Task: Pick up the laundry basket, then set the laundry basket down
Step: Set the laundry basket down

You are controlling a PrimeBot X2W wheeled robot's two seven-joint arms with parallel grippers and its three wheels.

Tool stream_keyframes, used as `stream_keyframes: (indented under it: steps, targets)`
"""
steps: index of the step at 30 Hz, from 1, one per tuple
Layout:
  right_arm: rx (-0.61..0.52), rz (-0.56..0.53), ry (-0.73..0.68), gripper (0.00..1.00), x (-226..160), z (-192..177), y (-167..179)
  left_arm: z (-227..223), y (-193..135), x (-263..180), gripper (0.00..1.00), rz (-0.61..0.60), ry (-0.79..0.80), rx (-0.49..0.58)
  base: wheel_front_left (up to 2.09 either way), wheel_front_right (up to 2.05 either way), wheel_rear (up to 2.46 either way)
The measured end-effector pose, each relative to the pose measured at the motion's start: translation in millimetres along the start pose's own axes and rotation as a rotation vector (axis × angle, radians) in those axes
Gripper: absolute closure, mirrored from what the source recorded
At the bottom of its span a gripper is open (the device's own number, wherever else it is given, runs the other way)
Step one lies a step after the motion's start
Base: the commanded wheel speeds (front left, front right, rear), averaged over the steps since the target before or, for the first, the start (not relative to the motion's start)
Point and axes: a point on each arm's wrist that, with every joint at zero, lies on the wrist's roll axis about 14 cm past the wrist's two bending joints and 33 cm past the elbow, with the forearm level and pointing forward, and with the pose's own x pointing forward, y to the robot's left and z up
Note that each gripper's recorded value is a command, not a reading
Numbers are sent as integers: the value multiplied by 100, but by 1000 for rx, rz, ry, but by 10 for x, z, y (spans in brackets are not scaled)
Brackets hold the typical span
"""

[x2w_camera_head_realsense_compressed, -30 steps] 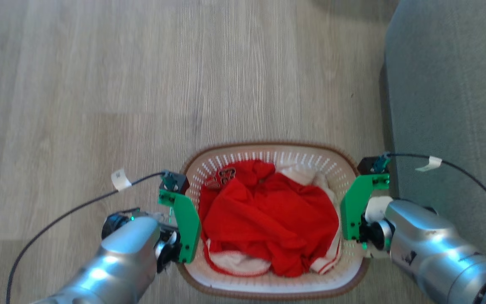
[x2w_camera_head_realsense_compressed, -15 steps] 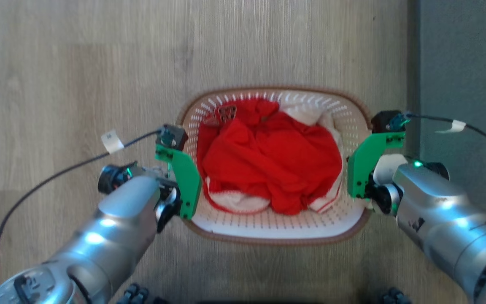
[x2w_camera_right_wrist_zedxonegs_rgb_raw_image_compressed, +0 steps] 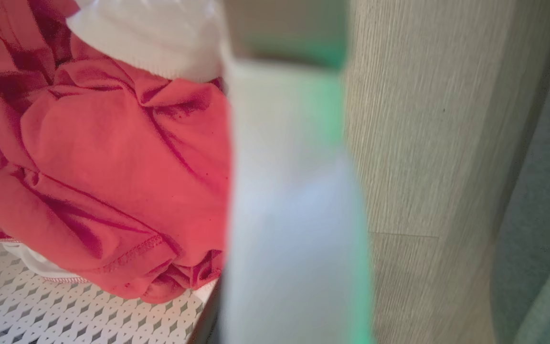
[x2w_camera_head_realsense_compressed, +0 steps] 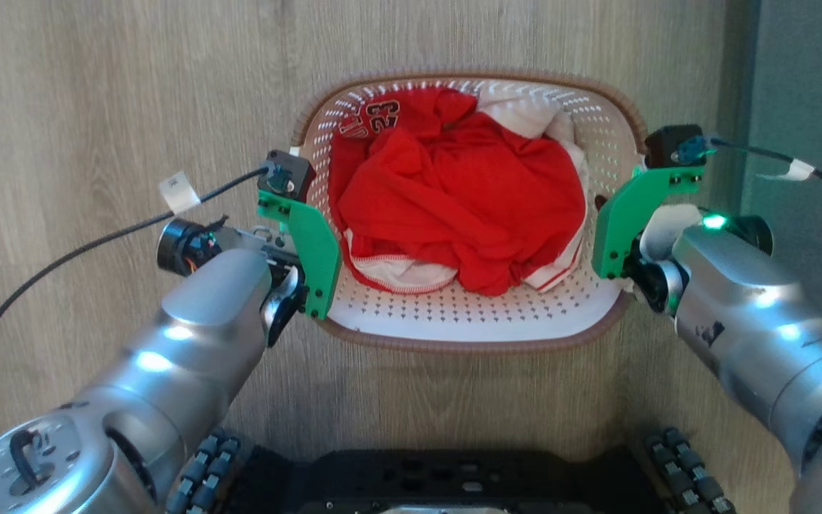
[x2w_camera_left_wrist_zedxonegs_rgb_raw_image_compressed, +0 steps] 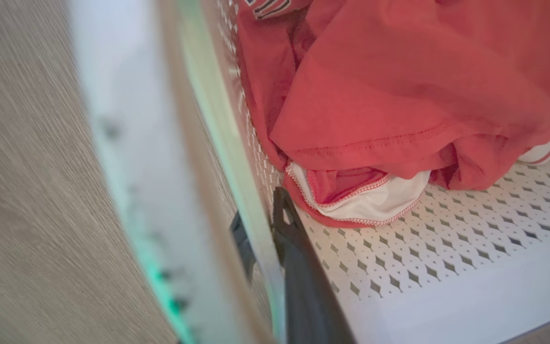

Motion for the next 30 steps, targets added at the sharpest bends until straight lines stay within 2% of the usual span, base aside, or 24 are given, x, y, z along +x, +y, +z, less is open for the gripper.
stream_keyframes:
  steps: [11, 22, 23, 24, 25, 30]
  targets:
    - [-37, 2, -27, 100, 285, 84, -88, -97, 71, 216, 100, -4, 42, -22, 0, 0, 0]
    - [-36, -5, -33, 100, 365, 53, -137, -56, 116, 261, 100, 12, 5, -27, 0, 0, 0]
    - [-36, -5, -33, 98, 365, 53, -137, -56, 116, 261, 96, 12, 5, -27, 0, 0, 0]
    - [-38, -9, -49, 53, 361, 86, -147, -20, 124, 262, 54, 29, -16, -14, 0, 0, 0]
    - [-38, -9, -49, 0, 361, 86, -147, -20, 124, 262, 0, 29, -16, -14, 0, 0, 0]
    - [-58, 16, -46, 0, 380, 124, -50, 28, 49, 275, 0, 31, -28, -33, 0, 0, 0]
